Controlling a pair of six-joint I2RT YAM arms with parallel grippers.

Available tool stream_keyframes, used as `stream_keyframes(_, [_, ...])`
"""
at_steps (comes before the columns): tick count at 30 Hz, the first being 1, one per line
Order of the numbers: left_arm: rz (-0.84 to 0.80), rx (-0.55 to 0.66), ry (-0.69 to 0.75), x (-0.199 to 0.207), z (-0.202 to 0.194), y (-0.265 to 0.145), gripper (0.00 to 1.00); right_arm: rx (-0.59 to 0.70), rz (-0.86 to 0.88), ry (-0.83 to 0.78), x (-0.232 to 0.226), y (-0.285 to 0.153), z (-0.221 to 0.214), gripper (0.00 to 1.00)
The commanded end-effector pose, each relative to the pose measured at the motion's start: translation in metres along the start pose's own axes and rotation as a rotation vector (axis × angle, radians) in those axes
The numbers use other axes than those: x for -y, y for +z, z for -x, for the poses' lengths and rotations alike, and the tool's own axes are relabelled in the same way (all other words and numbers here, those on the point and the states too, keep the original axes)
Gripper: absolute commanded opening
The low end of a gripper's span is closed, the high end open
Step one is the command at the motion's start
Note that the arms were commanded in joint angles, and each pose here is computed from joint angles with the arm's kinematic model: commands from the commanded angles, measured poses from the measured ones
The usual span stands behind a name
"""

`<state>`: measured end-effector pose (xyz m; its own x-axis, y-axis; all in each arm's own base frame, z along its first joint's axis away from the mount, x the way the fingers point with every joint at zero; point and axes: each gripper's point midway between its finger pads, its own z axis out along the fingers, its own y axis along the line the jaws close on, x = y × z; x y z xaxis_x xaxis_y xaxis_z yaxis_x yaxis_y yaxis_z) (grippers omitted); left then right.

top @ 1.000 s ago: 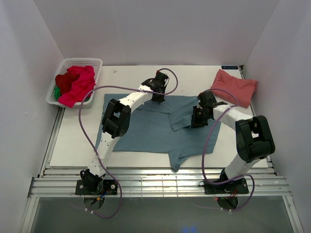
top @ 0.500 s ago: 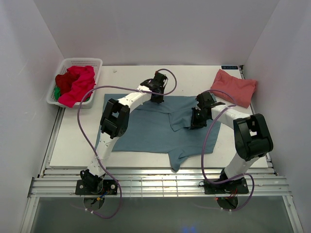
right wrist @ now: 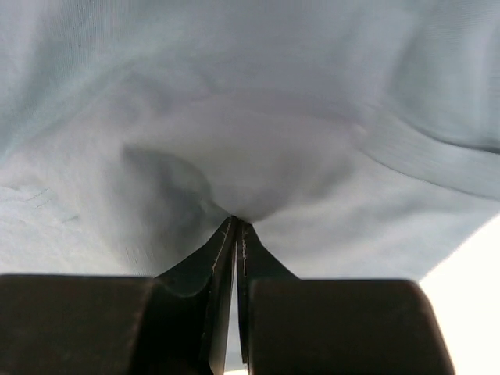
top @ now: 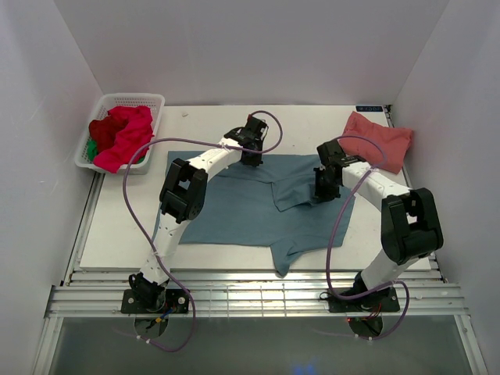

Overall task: Fold and stack the t-shirts
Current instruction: Fold the flattened tshirt in 1/3 of the way

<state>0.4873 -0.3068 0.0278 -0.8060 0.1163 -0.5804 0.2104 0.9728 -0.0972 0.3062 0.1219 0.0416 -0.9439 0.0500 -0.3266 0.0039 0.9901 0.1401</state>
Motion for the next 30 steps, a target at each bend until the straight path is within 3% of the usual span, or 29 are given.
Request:
stream_keyframes(1, [-0.022, 0.011, -0.014, 0.001, 0.011, -0.024, 0.15, 0.071, -0.134, -0.013, 0.02, -0.039, 0.02, 0.08])
stream_keyframes(17, [-0.053, 0.013, -0.009, 0.006, 0.014, -0.022, 0.15, -0.093, -0.303, 0.024, 0.055, -0.066, -0.032, 0.08])
stream_keyframes(19, [-0.057, 0.015, -0.012, 0.007, 0.015, -0.021, 0.15, -0.106, -0.307, 0.021, 0.056, -0.066, -0.037, 0.15])
stream_keyframes(20, [-0.056, 0.018, -0.012, 0.007, 0.016, -0.022, 0.15, -0.109, -0.311, 0.023, 0.058, -0.064, -0.039, 0.31])
stream_keyframes(23, [-0.045, 0.067, -0.006, 0.006, 0.031, -0.028, 0.15, -0.06, -0.284, 0.006, 0.052, -0.058, -0.026, 0.51])
stream_keyframes(26, [-0.016, 0.152, -0.006, -0.003, 0.059, -0.042, 0.17, 0.03, -0.245, -0.014, 0.04, -0.054, 0.01, 0.54])
stream_keyframes(30, [0.071, 0.335, -0.038, -0.029, 0.119, -0.091, 0.3, 0.11, -0.214, -0.056, 0.021, -0.054, 0.064, 0.54])
